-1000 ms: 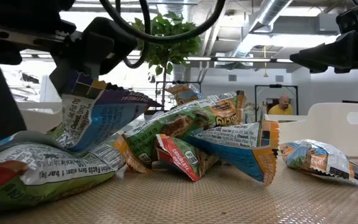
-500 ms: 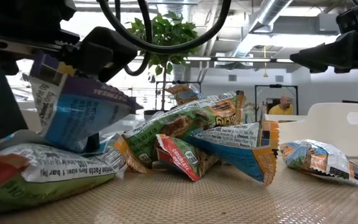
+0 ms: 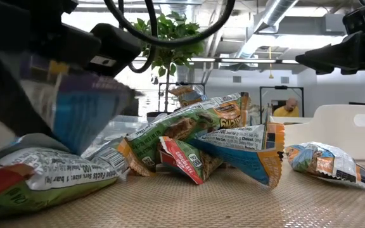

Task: Pick and place Granola Bars by type
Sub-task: Put the blue granola bar into the transparent bin

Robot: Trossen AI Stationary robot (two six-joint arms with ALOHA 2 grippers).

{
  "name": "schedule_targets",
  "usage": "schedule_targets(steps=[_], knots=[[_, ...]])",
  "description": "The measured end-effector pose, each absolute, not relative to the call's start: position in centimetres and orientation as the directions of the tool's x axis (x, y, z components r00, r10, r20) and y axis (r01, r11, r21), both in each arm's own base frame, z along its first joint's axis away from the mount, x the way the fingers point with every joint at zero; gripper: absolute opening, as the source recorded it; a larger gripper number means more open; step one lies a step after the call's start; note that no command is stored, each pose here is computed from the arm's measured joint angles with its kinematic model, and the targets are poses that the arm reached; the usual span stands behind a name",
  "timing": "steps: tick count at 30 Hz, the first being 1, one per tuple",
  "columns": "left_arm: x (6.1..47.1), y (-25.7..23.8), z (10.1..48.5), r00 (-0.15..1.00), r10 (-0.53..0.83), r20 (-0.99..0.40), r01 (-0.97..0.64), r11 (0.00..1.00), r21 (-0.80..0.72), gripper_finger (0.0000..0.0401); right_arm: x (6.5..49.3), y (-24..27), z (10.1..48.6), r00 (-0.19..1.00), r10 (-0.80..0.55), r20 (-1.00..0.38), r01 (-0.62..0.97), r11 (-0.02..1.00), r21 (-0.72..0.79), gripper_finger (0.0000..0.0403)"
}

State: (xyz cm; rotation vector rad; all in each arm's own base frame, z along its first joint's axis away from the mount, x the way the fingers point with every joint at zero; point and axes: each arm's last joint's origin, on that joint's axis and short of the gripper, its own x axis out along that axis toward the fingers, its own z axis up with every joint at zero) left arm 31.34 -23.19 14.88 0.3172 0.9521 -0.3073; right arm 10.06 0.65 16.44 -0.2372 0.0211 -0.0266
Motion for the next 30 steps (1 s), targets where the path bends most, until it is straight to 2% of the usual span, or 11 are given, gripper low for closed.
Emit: schedule_targets(steps=[5,15,23,30], knots=[[31.4,-22.3,16.2,0.56,-0.096,-0.823,0.349,0.928,0.129,0.0029,10.1,0.7,16.4,0.999,-0.029,-0.018,0.024,0.972,-0.235,0.0171],[31.8,-19.2,19.5,0.631,0.039,-0.775,0.179,0.964,0.194,0.0022,10.1,0.7,16.4,0.999,-0.029,-0.018,0.024,0.972,-0.235,0.0171],[31.8,-13.5,23.5,0.652,0.306,-0.694,-0.068,0.935,0.348,0.0023,10.1,0.7,16.4,0.999,-0.029,-0.018,0.024,0.972,-0.235,0.0171],[31.5,-7.0,25.7,0.547,0.546,-0.634,-0.349,0.838,0.42,0.0023,10.1,0.7,16.4,0.999,-0.029,-0.018,0.024,0.972,-0.235,0.0171]])
